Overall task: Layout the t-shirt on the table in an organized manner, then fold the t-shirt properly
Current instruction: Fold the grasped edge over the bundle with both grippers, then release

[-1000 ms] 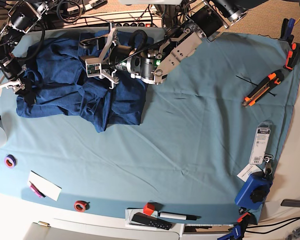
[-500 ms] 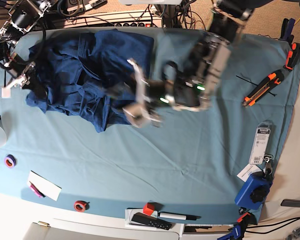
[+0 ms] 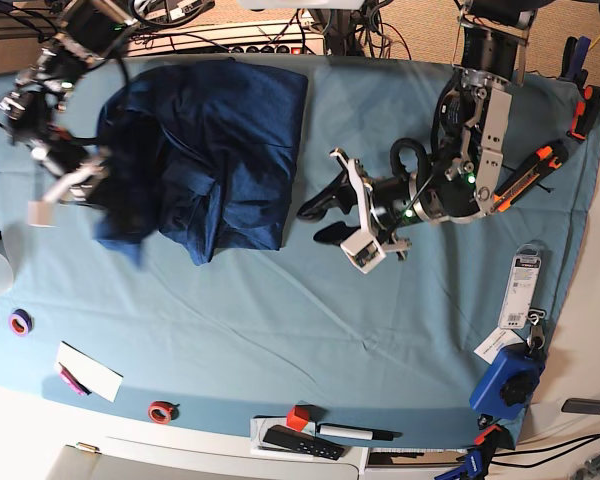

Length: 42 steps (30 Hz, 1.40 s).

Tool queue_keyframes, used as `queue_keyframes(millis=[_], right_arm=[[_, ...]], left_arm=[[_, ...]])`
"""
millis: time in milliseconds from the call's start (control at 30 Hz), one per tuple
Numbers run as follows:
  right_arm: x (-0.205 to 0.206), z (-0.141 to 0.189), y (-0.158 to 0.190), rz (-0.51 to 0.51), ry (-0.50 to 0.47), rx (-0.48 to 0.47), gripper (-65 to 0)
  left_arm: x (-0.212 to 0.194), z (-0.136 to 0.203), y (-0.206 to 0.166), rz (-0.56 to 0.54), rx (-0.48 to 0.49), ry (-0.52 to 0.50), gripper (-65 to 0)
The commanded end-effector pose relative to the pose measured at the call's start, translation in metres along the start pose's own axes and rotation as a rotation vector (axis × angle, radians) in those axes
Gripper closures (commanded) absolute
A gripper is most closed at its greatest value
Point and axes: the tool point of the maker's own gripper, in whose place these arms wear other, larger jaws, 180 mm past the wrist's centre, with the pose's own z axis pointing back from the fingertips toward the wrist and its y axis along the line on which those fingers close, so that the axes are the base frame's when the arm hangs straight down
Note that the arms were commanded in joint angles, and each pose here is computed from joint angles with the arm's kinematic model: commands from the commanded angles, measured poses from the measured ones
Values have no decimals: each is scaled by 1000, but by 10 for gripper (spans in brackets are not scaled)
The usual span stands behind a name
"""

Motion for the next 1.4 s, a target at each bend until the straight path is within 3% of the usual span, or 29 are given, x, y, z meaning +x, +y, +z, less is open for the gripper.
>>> queue_keyframes(millis=[0, 167, 267, 400, 833, 1100, 1167, 1300, 1367], right_arm=[[5, -7, 10, 28, -6, 29, 0], [-43, -45, 31, 37, 169, 75, 0], [-56, -57, 44, 45, 215, 116, 0], [-63, -66, 51, 62, 241, 133, 0], [-59, -77, 46, 83, 199, 85, 0], [-84, -95, 66, 114, 288, 135, 0], [-88, -97, 71, 119, 303, 151, -46], [-89, -98, 73, 122, 308, 155, -238], [-89, -98, 73, 121, 307, 156, -262]], left_arm=[[19, 2, 0, -22, -8, -61, -264], [19, 2, 0, -23, -8, -60, -264], [19, 2, 0, -23, -7, -60, -264], [19, 2, 0, -22, -8, -60, -264], [20, 2, 0, -23, -8, -62, -264], [19, 2, 0, -22, -8, -60, -264], [19, 2, 0, -22, -8, -60, -264], [19, 2, 0, -22, -8, -60, -264], [19, 2, 0, -21, -8, -59, -264]])
